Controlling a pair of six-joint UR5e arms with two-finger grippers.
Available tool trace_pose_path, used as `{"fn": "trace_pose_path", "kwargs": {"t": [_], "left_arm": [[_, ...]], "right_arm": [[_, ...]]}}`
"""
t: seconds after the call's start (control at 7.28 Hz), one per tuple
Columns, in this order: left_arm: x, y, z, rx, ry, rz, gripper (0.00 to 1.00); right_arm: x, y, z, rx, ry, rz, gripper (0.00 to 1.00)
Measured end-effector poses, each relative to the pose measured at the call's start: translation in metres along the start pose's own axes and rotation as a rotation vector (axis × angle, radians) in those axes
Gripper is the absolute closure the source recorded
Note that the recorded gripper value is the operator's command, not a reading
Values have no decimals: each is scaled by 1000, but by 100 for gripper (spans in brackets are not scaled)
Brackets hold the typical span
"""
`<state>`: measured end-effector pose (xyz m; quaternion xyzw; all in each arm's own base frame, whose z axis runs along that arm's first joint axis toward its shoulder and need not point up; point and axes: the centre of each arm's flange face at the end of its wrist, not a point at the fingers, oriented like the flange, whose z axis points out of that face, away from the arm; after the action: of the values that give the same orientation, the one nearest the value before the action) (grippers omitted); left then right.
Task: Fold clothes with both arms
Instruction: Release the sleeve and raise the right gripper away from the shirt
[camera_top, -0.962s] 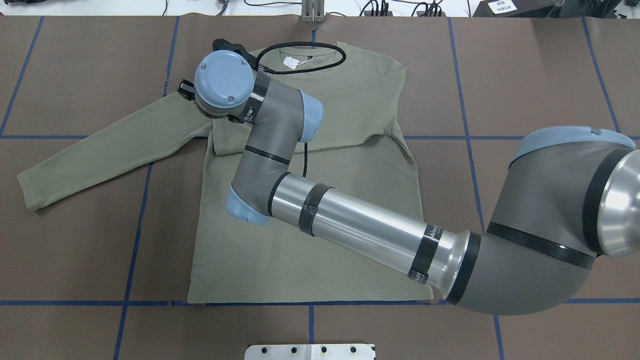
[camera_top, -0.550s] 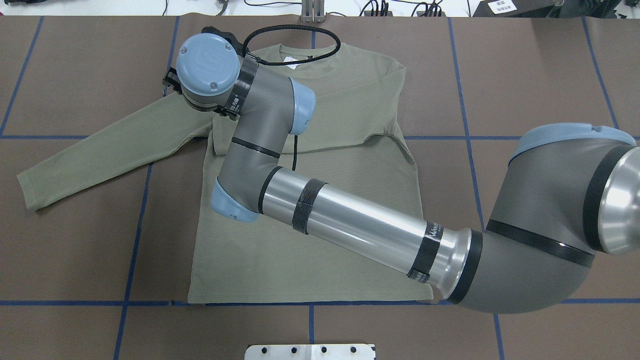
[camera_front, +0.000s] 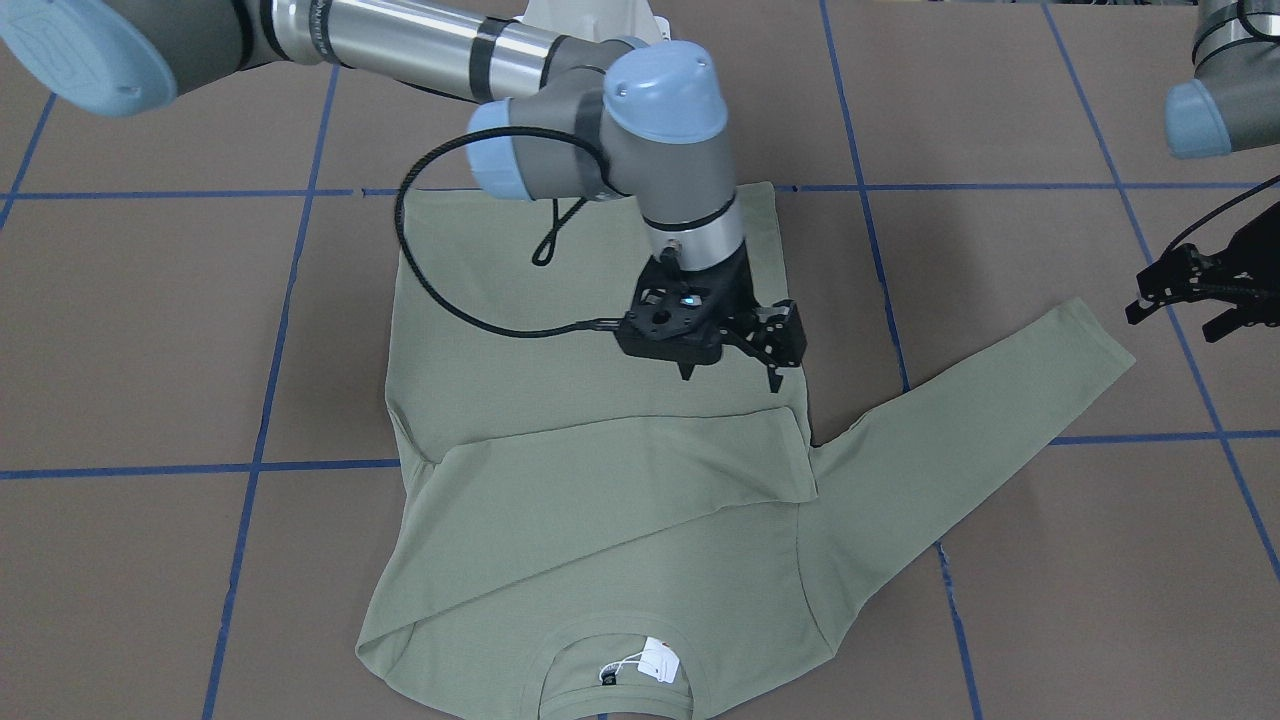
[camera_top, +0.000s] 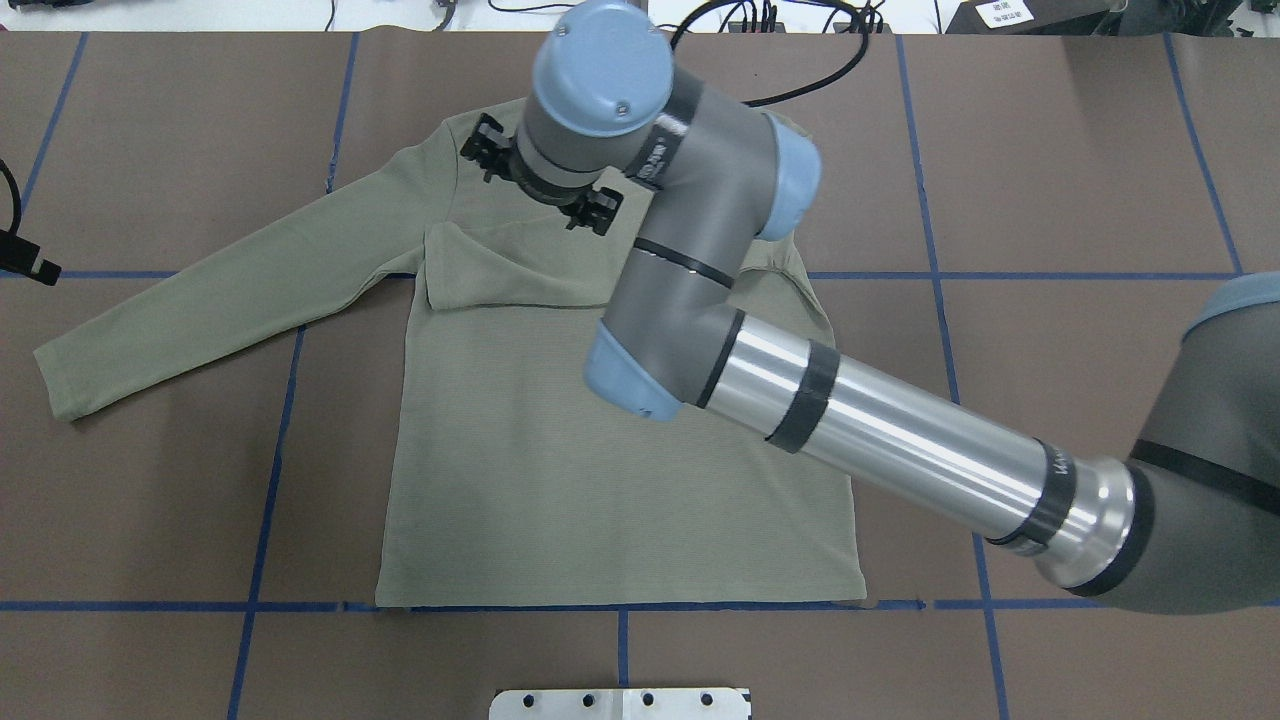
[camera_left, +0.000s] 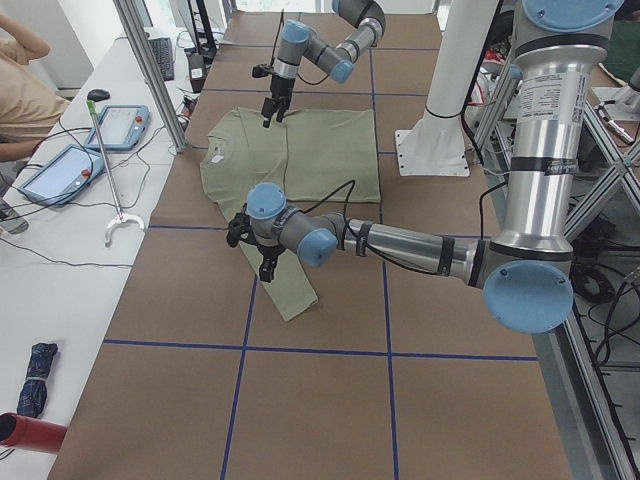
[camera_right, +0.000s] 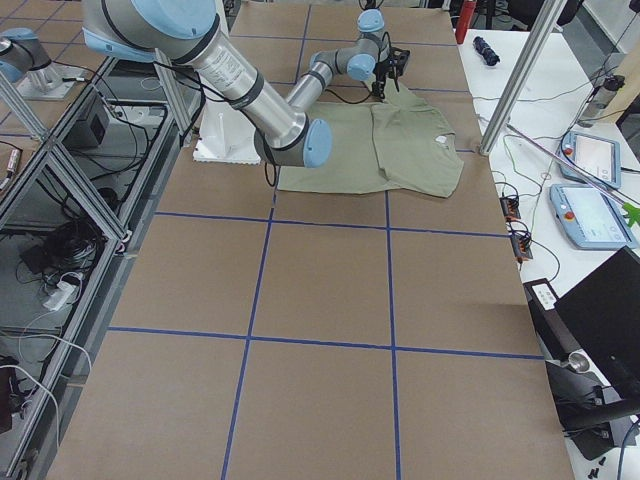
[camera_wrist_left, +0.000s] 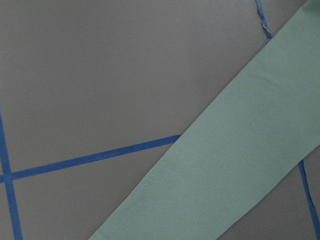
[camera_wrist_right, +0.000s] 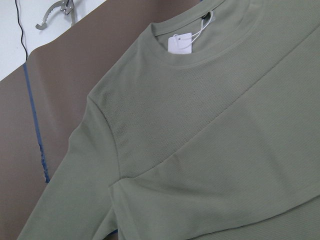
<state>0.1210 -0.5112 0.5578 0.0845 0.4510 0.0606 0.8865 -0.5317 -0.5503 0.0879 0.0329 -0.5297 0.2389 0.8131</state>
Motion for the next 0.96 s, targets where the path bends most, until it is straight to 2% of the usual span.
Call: {"fn": "trace_pose_path", "kwargs": {"t": [0.27, 0.41, 0.69, 0.96], "left_arm": [[-24, 30, 50, 49, 33, -61, 4], [-44, 45, 73, 63, 22, -91, 7], [-82, 78, 95, 65, 9, -126, 9], [-83, 78, 96, 81, 15, -117, 9]], "right_arm": [[101, -57, -47, -28, 5, -54, 0], [141, -77, -63, -34, 18, -79, 0], [173, -92, -76, -41, 28, -104, 0], [178, -94, -78, -39, 30, -109, 0]]}}
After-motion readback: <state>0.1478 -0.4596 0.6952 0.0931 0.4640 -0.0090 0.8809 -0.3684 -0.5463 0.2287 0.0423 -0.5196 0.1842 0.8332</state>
